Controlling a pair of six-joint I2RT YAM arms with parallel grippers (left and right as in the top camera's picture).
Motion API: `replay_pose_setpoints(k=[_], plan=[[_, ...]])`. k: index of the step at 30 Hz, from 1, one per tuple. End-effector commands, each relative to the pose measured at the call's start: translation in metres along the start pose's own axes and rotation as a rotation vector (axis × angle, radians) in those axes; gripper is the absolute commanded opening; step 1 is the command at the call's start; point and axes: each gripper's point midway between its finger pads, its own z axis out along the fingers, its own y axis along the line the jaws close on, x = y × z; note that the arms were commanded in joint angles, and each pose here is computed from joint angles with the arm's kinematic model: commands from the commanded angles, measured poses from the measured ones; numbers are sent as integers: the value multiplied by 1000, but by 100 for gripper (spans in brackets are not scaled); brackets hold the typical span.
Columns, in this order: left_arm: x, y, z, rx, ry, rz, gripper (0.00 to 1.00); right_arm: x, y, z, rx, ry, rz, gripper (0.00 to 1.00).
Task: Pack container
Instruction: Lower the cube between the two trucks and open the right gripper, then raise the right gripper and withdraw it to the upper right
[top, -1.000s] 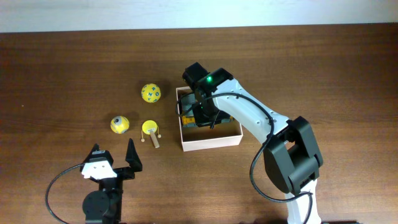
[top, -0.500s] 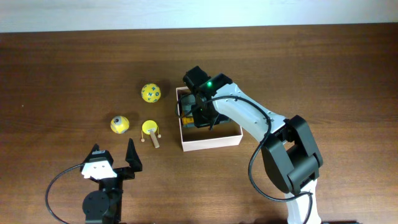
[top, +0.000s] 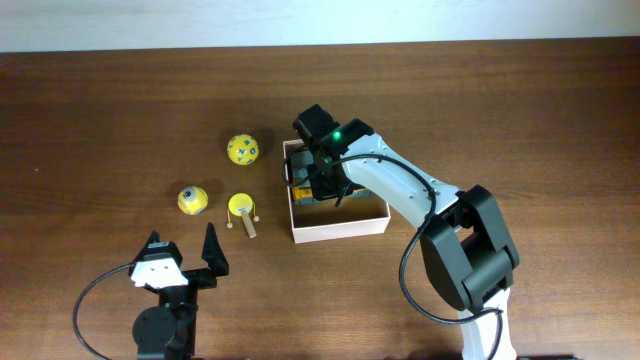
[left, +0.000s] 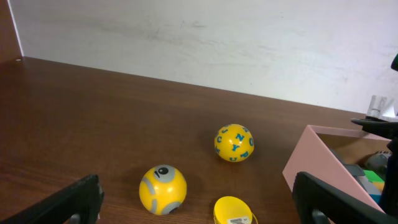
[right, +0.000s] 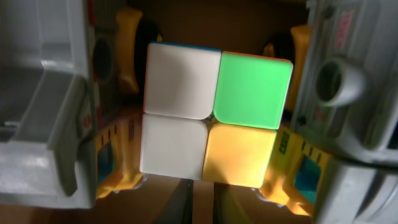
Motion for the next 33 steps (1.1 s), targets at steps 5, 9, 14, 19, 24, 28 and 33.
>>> replay_pose_setpoints(k=[5,9,14,19,24,28,33], plan=[[1,0,0,5,3,16,99,-12,-5,-5,36,-65,-3,8],[2,0,0,4,3,16,99,-15,-5,-5,38,-80,-2,8],[1,0,0,4,3,16,99,-15,-4,-5,37,-80,-1,8],[1,0,0,5,3,16,99,-12,-5,-11,35,-74,-3,8],[1,0,0,5,3,16,99,-16,-4,-40,18,-111,0,9],[1,0,0,5,3,16,99,-21,-4,-69,0,-153,0,13],[1,0,0,4,3,16,99,-29,-12,-117,-16,-232,7,26]])
